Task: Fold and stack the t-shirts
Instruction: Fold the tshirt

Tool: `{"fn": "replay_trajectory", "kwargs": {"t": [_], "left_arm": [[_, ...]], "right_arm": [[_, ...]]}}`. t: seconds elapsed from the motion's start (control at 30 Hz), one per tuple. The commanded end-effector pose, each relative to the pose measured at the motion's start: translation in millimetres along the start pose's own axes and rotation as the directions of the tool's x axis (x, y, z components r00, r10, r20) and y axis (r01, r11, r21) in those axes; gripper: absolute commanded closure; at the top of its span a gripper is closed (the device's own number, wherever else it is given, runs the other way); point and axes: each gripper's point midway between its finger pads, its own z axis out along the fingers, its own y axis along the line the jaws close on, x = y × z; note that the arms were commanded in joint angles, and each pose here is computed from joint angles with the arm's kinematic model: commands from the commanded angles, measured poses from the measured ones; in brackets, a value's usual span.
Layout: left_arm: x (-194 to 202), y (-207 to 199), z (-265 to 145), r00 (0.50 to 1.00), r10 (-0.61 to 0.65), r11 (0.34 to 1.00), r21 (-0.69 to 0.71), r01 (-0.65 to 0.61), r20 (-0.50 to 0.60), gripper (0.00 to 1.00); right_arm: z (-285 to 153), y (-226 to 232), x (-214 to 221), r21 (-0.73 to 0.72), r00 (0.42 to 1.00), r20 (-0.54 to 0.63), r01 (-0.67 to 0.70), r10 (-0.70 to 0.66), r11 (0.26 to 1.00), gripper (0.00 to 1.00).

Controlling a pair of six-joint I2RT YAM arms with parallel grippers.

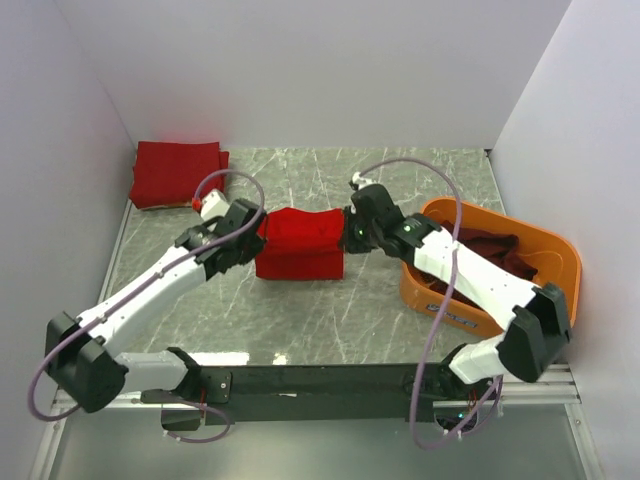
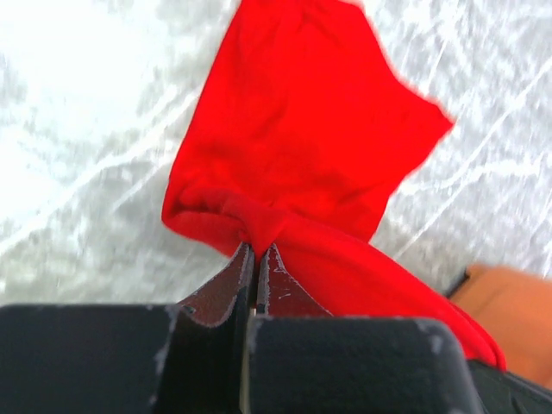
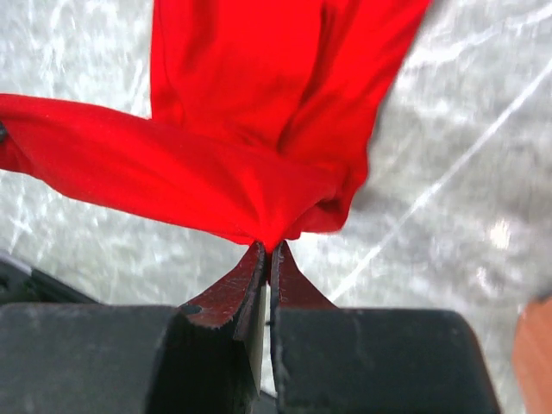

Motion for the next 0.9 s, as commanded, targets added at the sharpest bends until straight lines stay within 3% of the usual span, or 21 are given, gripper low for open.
{"fn": "replay_trajectory", "kwargs": {"t": [0.0,0.5,0.73,0.83,0.87], "left_arm": [[-40.4,-18.4,3.9,0.995,0.015,1.0,0.02,-0.017,0.102,0.99],[-72.4,-62.8,83.7,0.99,0.115,0.993,0.014,-0.117,0.08,0.99],[-73.6,-59.3,125.4,0.99,0.133,0.99,-0.044,-0.131,0.036,0.99],[-75.6,-59.5,144.3,0.991,0.137,0.99,-0.047,-0.136,0.013,0.92],[-75.7,-61.3,148.3,0.989,0.151,0.988,-0.041,-0.151,0.003,0.86]], "right_arm": [[5.0,8.7,-46.5,-0.02,0.996,0.092,0.02,-0.018,1.0,1.0],[63.5,-30.7,-93.8,0.108,0.996,0.071,-0.067,0.06,0.992,1.0],[96.0,-47.3,-101.8,0.121,0.997,0.036,-0.077,0.073,0.99,1.0],[111.5,-55.6,-104.9,0.146,0.997,0.008,-0.075,0.075,0.986,1.0],[121.5,-59.0,-100.9,0.142,0.996,-0.021,-0.082,0.086,0.987,0.92]]}}
